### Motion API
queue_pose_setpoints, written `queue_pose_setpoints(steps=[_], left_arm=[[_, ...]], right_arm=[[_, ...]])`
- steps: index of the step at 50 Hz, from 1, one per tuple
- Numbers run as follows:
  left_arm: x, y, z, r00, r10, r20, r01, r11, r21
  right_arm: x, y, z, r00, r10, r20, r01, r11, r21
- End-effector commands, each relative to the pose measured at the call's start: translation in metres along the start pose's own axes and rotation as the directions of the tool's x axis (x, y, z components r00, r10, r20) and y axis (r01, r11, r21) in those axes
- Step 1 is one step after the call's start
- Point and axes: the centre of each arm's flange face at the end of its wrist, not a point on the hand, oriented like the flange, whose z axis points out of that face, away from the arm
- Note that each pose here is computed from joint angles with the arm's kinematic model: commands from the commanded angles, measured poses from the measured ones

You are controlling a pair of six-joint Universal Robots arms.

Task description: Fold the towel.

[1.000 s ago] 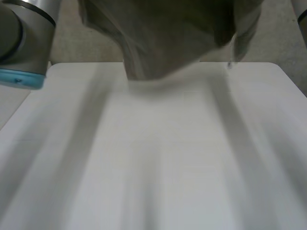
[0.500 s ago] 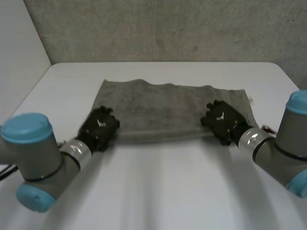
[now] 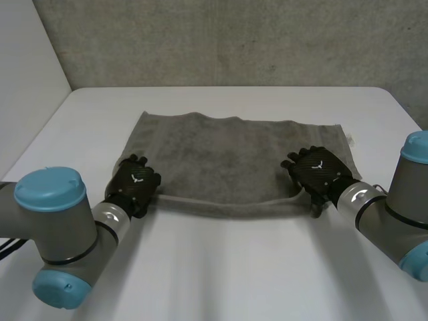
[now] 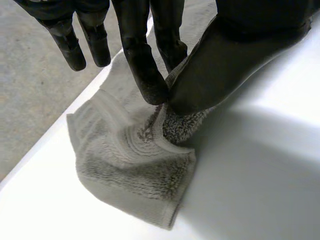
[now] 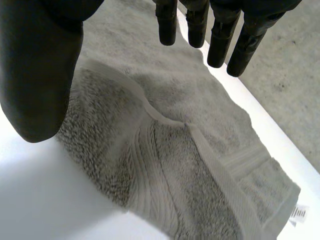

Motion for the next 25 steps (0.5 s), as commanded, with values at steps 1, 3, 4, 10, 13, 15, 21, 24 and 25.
queue_pose_setpoints(steps=[1,3,4,10,13,15,21,24,25], left_arm=[[-0.004,-0.004,-0.002,1.0,-0.004,0.021,0.004,1.0,0.007],[-0.004,-0.004,-0.003,1.0,-0.009,0.022,0.008,1.0,0.008],[-0.004,-0.004,-0.003,1.0,-0.009,0.022,0.008,1.0,0.008],[-0.004,-0.005,-0.003,0.999,-0.03,0.029,0.03,1.0,0.008],[-0.004,-0.007,-0.002,0.999,-0.036,0.031,0.035,0.999,0.016],[-0.004,-0.006,-0.002,0.999,-0.036,0.032,0.036,0.999,0.014],[-0.011,-0.003,0.0,0.998,-0.04,0.053,0.04,0.999,0.004],[-0.017,0.001,0.001,0.996,-0.045,0.08,0.046,0.999,-0.015],[-0.02,0.002,0.002,0.995,-0.046,0.09,0.048,0.999,-0.02]], right_arm=[[0.003,0.003,0.001,0.998,0.06,-0.019,-0.061,0.998,-0.016],[0.003,0.004,0.001,0.995,0.102,-0.021,-0.102,0.995,-0.019],[0.003,0.004,0.001,0.995,0.102,-0.021,-0.102,0.995,-0.019],[0.011,0.021,0.004,0.975,0.219,-0.041,-0.221,0.974,-0.058],[0.01,0.024,0.006,0.968,0.249,-0.031,-0.25,0.966,-0.059],[0.009,0.025,0.007,0.967,0.253,-0.029,-0.254,0.965,-0.061],[0.006,0.026,0.012,0.972,0.235,0.007,-0.234,0.97,-0.064],[0.006,0.022,0.012,0.976,0.211,0.044,-0.209,0.976,-0.055],[0.005,0.02,0.012,0.978,0.199,0.068,-0.196,0.979,-0.054]])
